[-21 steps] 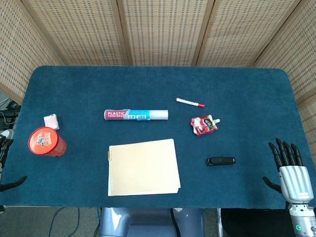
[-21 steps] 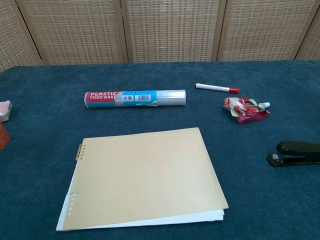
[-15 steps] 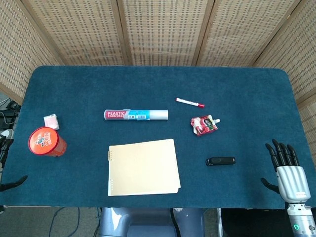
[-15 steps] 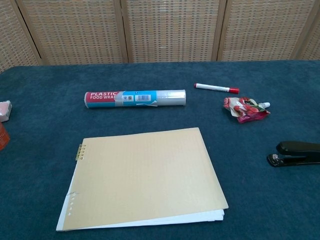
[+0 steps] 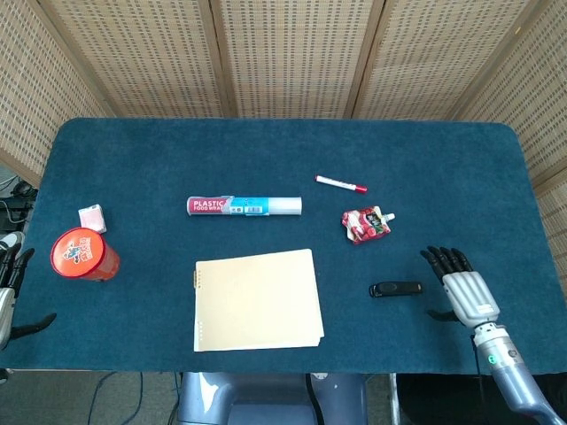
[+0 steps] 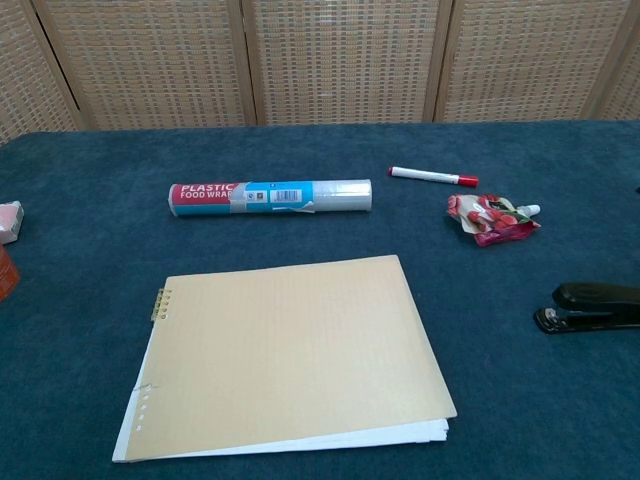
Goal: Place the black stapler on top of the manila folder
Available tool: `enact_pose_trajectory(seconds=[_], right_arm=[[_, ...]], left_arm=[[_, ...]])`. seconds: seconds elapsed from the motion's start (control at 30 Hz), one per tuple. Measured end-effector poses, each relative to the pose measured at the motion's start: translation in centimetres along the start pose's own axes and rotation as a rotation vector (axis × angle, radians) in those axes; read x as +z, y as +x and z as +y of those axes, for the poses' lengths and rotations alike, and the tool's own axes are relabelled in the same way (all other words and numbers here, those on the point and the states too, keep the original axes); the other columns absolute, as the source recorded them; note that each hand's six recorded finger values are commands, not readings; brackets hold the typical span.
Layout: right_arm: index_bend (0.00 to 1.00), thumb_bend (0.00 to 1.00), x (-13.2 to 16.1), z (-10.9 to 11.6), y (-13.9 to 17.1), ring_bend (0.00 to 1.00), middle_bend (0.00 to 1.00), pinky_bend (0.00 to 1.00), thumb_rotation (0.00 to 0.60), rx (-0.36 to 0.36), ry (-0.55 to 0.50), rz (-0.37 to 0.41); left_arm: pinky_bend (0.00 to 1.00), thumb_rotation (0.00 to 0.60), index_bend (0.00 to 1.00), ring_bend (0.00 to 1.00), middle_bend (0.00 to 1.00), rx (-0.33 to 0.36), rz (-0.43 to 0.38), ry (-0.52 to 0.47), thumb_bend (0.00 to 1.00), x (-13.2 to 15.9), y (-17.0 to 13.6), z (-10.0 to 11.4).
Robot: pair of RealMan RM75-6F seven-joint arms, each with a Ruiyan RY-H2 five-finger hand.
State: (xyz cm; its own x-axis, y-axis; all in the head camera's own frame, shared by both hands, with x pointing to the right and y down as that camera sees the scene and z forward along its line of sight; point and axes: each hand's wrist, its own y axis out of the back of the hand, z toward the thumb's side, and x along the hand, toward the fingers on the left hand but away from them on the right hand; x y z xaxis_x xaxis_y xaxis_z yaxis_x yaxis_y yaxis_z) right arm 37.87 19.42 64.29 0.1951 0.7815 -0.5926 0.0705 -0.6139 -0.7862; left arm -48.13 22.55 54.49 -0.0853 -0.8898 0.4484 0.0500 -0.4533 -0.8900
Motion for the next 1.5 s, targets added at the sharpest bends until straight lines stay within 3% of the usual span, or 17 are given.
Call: enact_pose_trajectory(seconds=[0.13, 0.6, 0.83, 1.03, 1.13, 1.3, 1.5], right_arm=[[0.30, 0.17, 0.5, -1.8, -1.7, 0.29, 0.37, 0.33, 0.600, 0.037, -0.013, 0.005], [0.40, 0.32, 3.6, -5.7, -4.2, 0.37, 0.46, 0.40, 0.600, 0.065, 0.040, 0.068], [0.44, 0.43, 4.4, -6.4, -4.9, 0.40, 0.48, 0.42, 0.600, 0.058, 0.062, 0.085], [0.45, 0.44, 4.5, -6.9, -5.4, 0.41, 0.50, 0.43, 0.600, 0.075, 0.086, 0.084], [0.51, 0.46, 4.3, -7.2, -5.6, 0.46, 0.55, 0.47, 0.600, 0.083, 0.101, 0.080], [0.62, 0.55, 4.2, -7.1, -5.7, 0.56, 0.66, 0.57, 0.600, 0.060, 0.111, 0.084], [0.63, 0.60, 4.8, -5.8, -5.7, 0.57, 0.66, 0.58, 0.600, 0.011, 0.093, 0.109]], left_arm=[[0.00, 0.600, 0.00, 0.00, 0.00, -0.005, 0.005, 0.004, 0.00, 0.1, 0.2, -0.2], [0.00, 0.600, 0.00, 0.00, 0.00, -0.009, 0.005, 0.006, 0.00, 0.1, 0.2, -0.4], [0.00, 0.600, 0.00, 0.00, 0.00, -0.012, 0.003, 0.000, 0.00, 0.0, 0.3, -0.4], [0.00, 0.600, 0.00, 0.00, 0.00, -0.016, 0.007, -0.004, 0.00, -0.1, 0.4, -0.4], [0.00, 0.600, 0.00, 0.00, 0.00, -0.020, 0.005, -0.005, 0.00, -0.1, 0.4, -0.5], [0.00, 0.600, 0.00, 0.00, 0.00, -0.021, 0.002, -0.005, 0.00, 0.0, 0.4, -0.5], [0.00, 0.600, 0.00, 0.00, 0.00, -0.024, 0.002, -0.005, 0.00, 0.0, 0.4, -0.6]])
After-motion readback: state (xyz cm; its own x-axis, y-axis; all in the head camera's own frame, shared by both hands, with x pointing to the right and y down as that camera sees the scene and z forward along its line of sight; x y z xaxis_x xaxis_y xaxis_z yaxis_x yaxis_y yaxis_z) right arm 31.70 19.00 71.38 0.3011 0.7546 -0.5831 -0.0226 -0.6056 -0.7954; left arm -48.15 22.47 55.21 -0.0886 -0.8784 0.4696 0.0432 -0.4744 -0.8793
